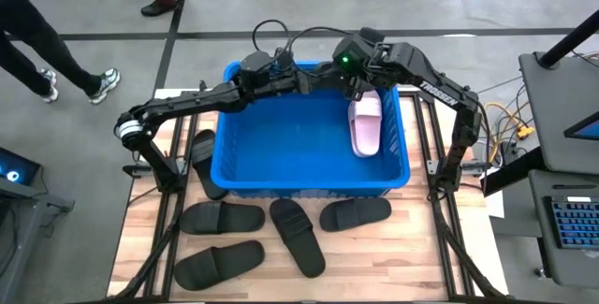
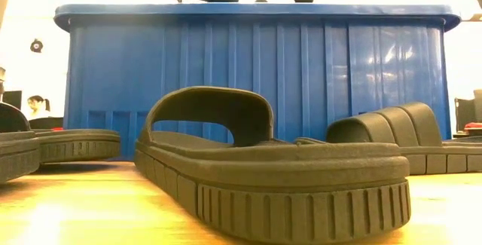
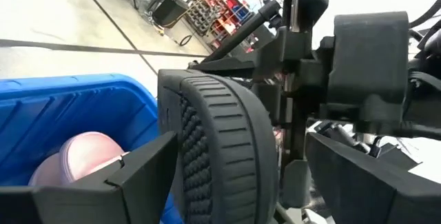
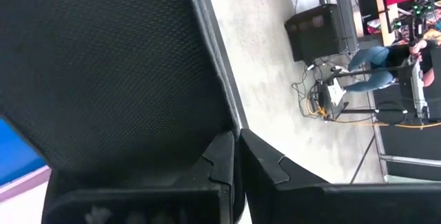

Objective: Pick and place slides into bin
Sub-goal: Put the black slide into the blue bin

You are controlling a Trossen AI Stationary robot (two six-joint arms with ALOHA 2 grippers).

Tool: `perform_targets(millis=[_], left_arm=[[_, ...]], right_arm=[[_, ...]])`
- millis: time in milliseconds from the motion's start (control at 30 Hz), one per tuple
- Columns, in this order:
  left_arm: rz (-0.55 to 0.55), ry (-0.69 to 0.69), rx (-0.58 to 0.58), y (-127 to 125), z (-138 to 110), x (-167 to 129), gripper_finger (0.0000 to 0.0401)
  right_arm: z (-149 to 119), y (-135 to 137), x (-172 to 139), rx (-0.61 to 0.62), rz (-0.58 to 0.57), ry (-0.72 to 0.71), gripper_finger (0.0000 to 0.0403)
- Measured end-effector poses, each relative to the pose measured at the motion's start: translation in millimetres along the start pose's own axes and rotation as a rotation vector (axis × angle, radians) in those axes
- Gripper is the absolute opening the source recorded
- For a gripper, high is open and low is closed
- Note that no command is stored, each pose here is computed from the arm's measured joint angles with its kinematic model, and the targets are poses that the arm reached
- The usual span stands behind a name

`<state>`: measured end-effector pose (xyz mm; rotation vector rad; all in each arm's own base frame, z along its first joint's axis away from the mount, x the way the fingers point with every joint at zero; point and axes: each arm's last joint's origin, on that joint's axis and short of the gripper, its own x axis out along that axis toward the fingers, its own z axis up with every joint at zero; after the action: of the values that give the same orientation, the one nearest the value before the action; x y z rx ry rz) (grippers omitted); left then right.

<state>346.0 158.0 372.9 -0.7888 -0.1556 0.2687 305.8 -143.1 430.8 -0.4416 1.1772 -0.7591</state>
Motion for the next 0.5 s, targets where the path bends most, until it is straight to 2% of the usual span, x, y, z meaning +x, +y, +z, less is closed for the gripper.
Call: perform_targets(millis=[167,500], left_arm=[[0.002,0.001,-0.027,3,3,-1,0.0261],[-0.008,0.009,-0.024,5,5,-1,0.0099]], right_arm=[[0,-3,-8,0.018,-0.007,-0.024,0.0008],[4,-8,-34,0.062,-0.026,-0.113,0.0008]])
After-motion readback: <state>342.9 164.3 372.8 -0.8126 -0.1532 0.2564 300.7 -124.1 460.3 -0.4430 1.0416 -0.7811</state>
